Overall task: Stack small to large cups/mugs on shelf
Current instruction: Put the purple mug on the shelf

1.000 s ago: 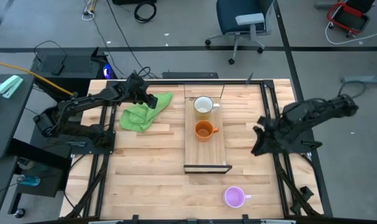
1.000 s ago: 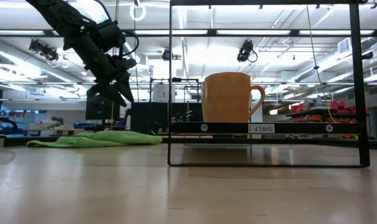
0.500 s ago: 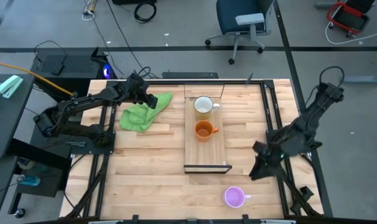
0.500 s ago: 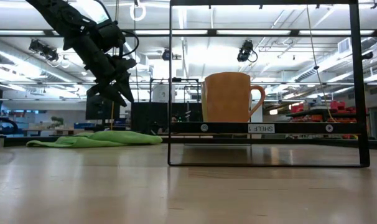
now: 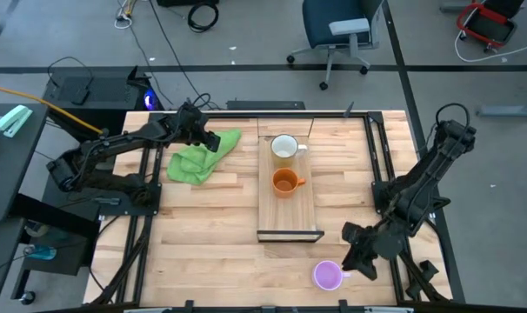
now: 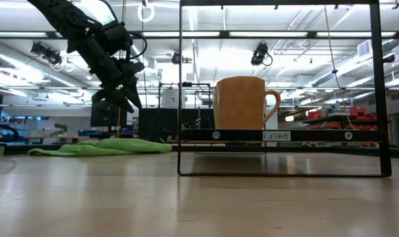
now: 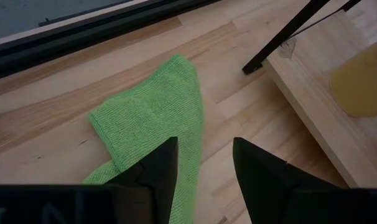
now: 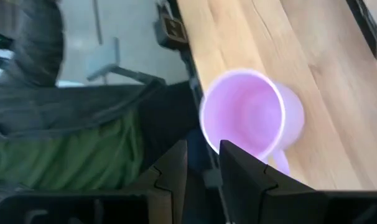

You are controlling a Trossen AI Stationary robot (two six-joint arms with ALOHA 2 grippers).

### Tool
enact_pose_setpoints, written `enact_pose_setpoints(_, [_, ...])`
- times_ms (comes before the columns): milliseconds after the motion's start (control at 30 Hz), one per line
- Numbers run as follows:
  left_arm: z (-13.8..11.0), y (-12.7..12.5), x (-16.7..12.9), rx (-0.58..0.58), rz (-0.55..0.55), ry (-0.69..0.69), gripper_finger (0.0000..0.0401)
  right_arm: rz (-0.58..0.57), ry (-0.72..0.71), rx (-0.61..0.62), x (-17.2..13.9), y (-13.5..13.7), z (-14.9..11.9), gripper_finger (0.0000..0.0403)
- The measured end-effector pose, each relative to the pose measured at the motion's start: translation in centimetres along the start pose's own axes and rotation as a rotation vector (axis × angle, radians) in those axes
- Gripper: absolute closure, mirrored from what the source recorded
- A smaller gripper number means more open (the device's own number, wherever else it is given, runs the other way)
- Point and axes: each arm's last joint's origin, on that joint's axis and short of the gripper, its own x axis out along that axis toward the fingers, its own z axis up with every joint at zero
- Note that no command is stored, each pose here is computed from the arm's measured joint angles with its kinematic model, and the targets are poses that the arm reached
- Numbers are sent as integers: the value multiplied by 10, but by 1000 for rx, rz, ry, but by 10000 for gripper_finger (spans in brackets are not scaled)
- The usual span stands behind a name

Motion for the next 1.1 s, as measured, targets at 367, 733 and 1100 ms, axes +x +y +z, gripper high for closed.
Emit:
enact_pose_setpoints(367, [-2, -1, 0, 4, 4, 18, 239, -163, 42, 66, 4, -15, -5, 300])
enact_pose_setpoints(733, [-7, -12, 0, 79, -5, 23, 239, -209, -69, 69, 3, -17, 3, 300])
enact_pose_setpoints(1100, [-8, -13, 0, 83, 9, 17, 239, -234, -198, -153, -38, 49, 0, 324])
